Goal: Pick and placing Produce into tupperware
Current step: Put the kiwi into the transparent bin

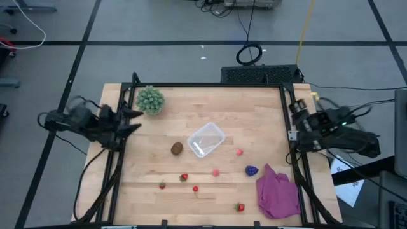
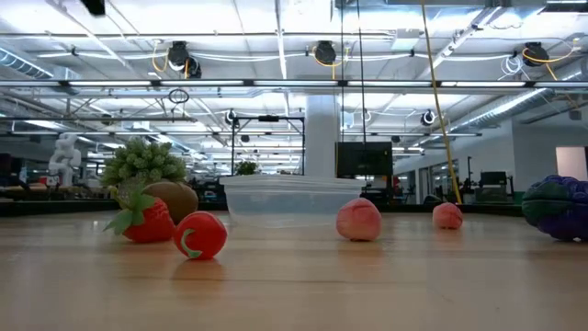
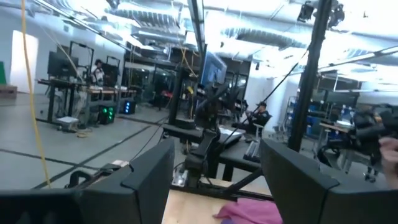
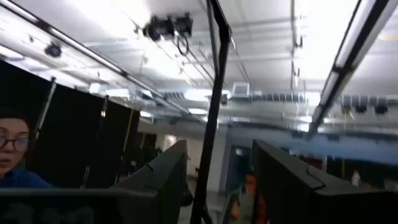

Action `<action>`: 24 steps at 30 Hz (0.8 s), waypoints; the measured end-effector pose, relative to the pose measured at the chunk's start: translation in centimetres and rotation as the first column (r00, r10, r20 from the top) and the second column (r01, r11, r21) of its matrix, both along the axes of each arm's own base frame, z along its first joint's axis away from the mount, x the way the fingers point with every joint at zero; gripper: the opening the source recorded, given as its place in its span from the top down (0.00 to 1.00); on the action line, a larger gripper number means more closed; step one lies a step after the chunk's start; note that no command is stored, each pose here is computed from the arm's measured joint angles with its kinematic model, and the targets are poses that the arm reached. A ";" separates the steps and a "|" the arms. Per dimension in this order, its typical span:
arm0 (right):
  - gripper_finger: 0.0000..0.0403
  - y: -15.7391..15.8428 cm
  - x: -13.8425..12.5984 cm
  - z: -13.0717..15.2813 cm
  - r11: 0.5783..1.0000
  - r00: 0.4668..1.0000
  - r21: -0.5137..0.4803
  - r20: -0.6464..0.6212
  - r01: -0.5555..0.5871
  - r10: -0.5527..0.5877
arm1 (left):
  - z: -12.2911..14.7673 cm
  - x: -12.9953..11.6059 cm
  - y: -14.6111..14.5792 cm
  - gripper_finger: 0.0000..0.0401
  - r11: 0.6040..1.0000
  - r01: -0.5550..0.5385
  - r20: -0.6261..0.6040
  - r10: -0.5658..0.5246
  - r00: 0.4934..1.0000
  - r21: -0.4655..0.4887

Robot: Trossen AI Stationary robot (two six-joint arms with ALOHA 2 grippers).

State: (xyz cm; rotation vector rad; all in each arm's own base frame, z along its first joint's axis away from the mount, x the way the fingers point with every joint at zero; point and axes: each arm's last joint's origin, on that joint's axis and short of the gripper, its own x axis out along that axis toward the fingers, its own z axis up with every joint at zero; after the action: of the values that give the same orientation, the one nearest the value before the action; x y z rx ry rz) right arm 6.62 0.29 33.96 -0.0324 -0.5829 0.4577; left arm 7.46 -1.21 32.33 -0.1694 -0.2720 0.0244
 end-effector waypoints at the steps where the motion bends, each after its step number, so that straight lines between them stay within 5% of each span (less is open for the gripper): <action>1: 0.57 0.0 -0.1 1.5 1.000 0.999 0.000 -0.038 0.006 -0.006 | 1.4 -0.3 0.1 0.40 1.000 0.005 -0.004 -0.005 1.000 -0.001; 4: 0.57 -0.2 0.4 5.6 0.999 0.972 0.029 -0.231 0.045 -0.037 | 5.0 -0.9 0.2 0.40 1.000 -0.011 -0.055 0.012 0.998 0.008; 6: 0.57 -0.5 1.4 7.5 0.993 0.903 0.057 -0.424 0.099 -0.066 | 6.6 -0.6 0.3 0.40 0.998 -0.064 -0.136 0.066 0.988 0.019; 8: 0.57 -0.9 2.6 8.6 0.980 0.768 0.077 -0.634 0.184 -0.094 | 7.4 0.0 0.3 0.40 0.990 -0.137 -0.233 0.137 0.963 0.015; 12: 0.57 -1.8 5.8 7.4 0.947 0.367 0.055 -0.928 0.317 -0.069 | 7.5 1.7 0.1 0.40 0.966 -0.256 -0.435 0.243 0.867 0.029; 15: 0.57 -2.0 8.8 5.1 0.942 0.131 0.053 -0.991 0.332 0.010 | 6.8 2.7 -0.2 0.40 0.954 -0.296 -0.550 0.266 0.792 0.035; 18: 0.57 -1.7 11.3 2.9 0.947 -0.029 0.042 -0.998 0.319 0.054 | 6.0 3.3 -0.4 0.40 0.946 -0.323 -0.630 0.267 0.729 0.027; 24: 0.57 -1.1 14.9 0.1 0.954 -0.191 0.024 -0.978 0.297 0.084 | 4.3 4.5 -0.7 0.40 0.925 -0.380 -0.721 0.265 0.641 0.002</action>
State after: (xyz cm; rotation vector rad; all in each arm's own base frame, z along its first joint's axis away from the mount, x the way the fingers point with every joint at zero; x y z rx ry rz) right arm 21.55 -0.76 34.07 0.5391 1.0870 0.0777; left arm 11.93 -1.95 36.67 -0.2478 0.4970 0.4700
